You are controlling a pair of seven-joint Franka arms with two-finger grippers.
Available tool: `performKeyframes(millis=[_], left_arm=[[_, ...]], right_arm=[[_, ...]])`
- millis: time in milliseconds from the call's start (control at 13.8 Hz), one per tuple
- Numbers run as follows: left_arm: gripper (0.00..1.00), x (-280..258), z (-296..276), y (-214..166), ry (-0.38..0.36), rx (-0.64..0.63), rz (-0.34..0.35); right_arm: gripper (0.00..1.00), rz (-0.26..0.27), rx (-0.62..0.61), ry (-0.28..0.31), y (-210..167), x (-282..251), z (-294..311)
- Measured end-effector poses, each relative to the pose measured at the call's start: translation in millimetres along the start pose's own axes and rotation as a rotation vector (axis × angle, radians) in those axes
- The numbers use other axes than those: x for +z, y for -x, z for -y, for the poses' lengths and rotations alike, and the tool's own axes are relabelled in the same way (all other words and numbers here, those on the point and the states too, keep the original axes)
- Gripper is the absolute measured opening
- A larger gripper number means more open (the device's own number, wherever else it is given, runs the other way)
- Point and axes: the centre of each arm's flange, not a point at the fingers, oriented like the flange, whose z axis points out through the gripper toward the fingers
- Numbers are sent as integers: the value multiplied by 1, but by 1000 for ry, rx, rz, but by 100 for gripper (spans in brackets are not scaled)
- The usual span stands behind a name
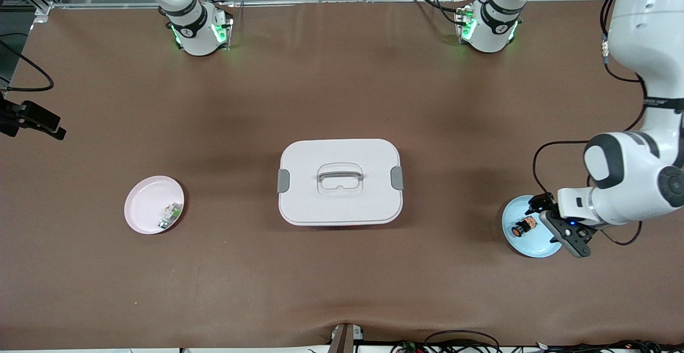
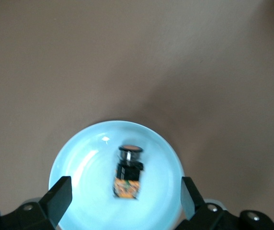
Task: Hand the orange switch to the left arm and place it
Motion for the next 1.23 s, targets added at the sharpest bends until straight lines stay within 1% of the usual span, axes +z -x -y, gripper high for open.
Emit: performKeyframes(millis=[217, 434, 579, 797, 941, 1086, 1231], left_arm=[[100, -59, -20, -5, 13, -172, 37], [100, -109, -50, -13, -3, -366, 82], [100, -143, -74, -17, -11, -466, 97], [100, -190, -98, -11, -31, -568, 106], [100, -216, -114, -7, -43, -665, 109], [100, -237, -137, -12, -54, -766, 109], [100, -251, -158, -16, -65, -852, 111]], right_arm=[[100, 1, 1, 0, 0, 0, -1], [100, 2, 14, 0, 0, 0, -9], [100, 3, 18, -6, 0, 1, -14], [100, 4, 15, -10, 0, 2, -13], [100, 4, 10, -11, 0, 2, -11], [100, 1, 5, -11, 2, -2, -9], [100, 1, 2, -13, 13, -7, -9]])
